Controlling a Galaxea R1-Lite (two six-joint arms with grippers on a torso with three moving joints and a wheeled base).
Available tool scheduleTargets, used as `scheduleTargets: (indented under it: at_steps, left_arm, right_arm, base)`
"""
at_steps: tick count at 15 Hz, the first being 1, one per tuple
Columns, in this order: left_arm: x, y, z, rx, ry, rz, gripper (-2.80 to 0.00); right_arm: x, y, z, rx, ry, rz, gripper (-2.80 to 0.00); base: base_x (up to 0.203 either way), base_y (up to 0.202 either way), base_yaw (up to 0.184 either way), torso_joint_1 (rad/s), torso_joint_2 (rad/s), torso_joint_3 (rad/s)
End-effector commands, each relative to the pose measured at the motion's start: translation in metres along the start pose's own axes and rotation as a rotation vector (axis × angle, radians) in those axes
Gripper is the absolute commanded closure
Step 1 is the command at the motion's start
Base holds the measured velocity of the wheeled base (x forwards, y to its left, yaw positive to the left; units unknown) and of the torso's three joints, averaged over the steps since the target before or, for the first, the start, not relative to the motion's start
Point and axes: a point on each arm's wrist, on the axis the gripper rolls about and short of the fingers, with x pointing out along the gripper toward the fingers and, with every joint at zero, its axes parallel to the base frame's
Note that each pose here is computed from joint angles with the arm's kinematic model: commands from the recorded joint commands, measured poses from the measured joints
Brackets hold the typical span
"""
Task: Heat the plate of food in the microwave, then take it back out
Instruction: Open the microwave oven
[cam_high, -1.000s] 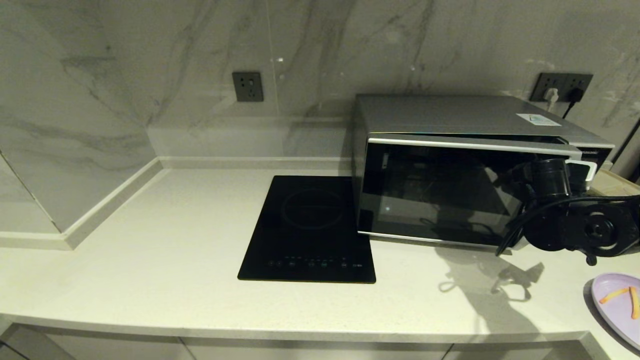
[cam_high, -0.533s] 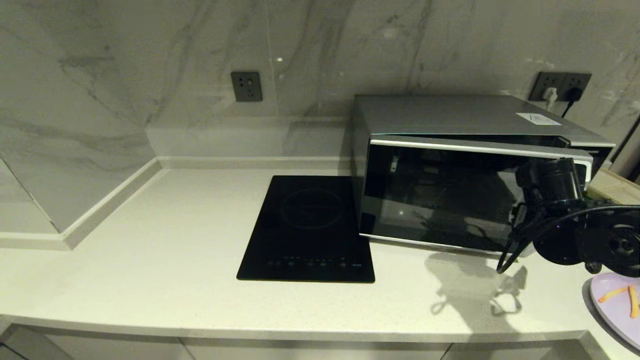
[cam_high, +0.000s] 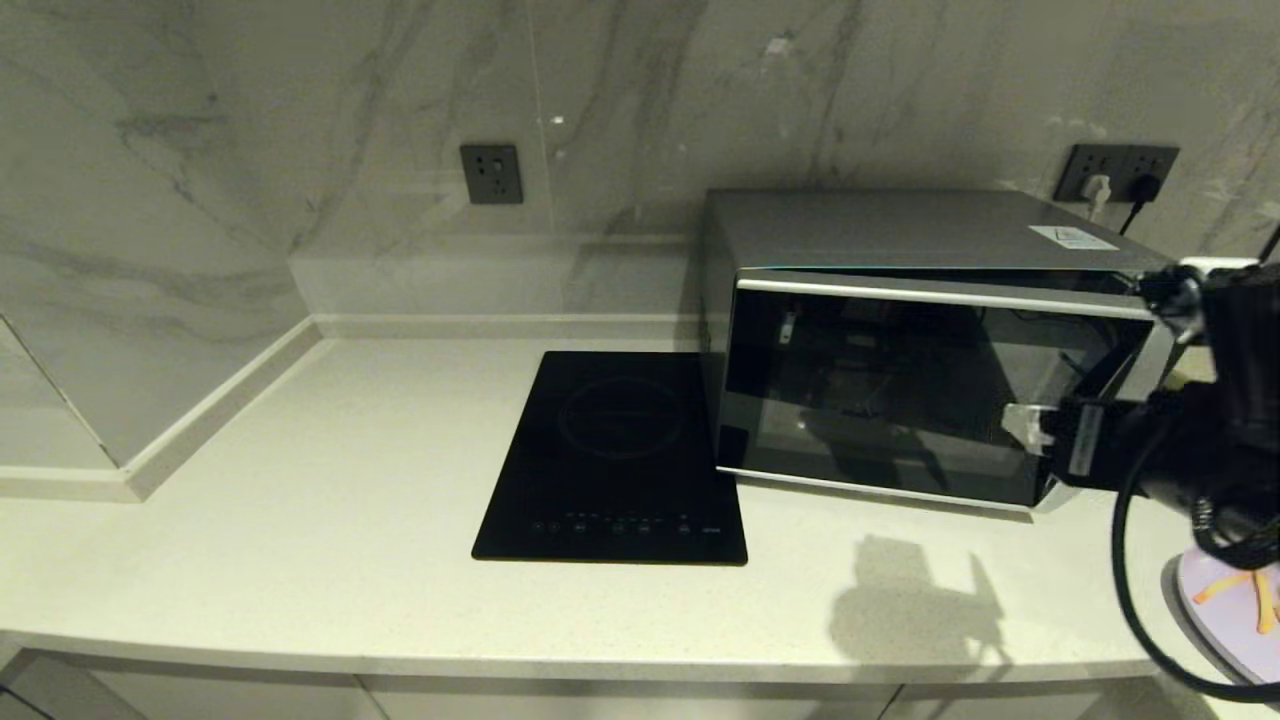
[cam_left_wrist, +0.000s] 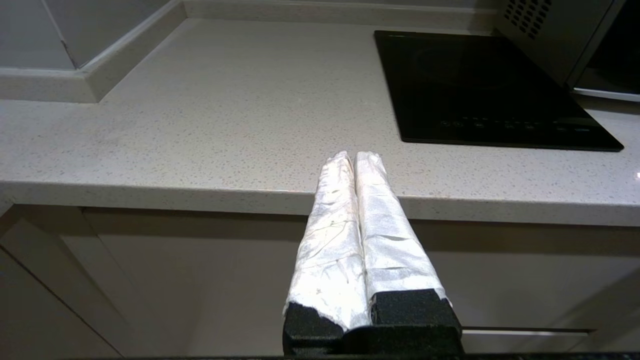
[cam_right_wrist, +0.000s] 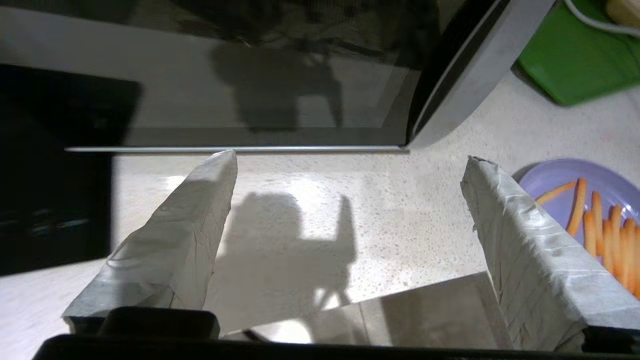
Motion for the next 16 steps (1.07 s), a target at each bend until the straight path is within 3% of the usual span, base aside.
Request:
scheduleTargets:
  at_steps: [1, 3, 8, 9, 10, 16]
  left_arm:
    - [0.000, 0.000, 0.000, -0.001, 0.000, 0.000, 0.00]
    - [0.000, 0.000, 0.000, -0.001, -0.001, 0.000, 0.00]
    - [0.000, 0.000, 0.000, -0.001, 0.000, 0.000, 0.00]
    - [0.000, 0.000, 0.000, -0.001, 0.000, 0.000, 0.00]
    - [0.000, 0.000, 0.000, -0.001, -0.001, 0.000, 0.00]
    - [0.000, 0.000, 0.000, -0.001, 0.000, 0.000, 0.00]
  right_arm:
    - [-0.037, -0.027, 0.041, 0.056, -0.037, 0.023, -2.80]
    - [-0.033, -0.040, 0.067, 0.099, -0.037, -0.019, -2.80]
    - [-0.009, -0.031, 0.103, 0.108, 0.008, -0.042, -2.80]
    - [-0.012, -0.032, 0.105, 0.102, 0.034, -0.017, -0.27]
    - [-0.013, -0.032, 0.105, 0.101, 0.039, -0.009, 0.00]
    - [-0.002, -0.037, 0.130, 0.150, 0.029, 0.004, 0.00]
  base:
    - [0.000, 0.000, 0.000, 0.000, 0.00, 0.000]
    - [0.000, 0.000, 0.000, 0.000, 0.00, 0.000]
    - [0.000, 0.000, 0.000, 0.000, 0.00, 0.000]
    - [0.000, 0.000, 0.000, 0.000, 0.00, 0.000]
    - [0.000, 0.000, 0.000, 0.000, 0.00, 0.000]
    - [0.000, 0.000, 0.000, 0.000, 0.00, 0.000]
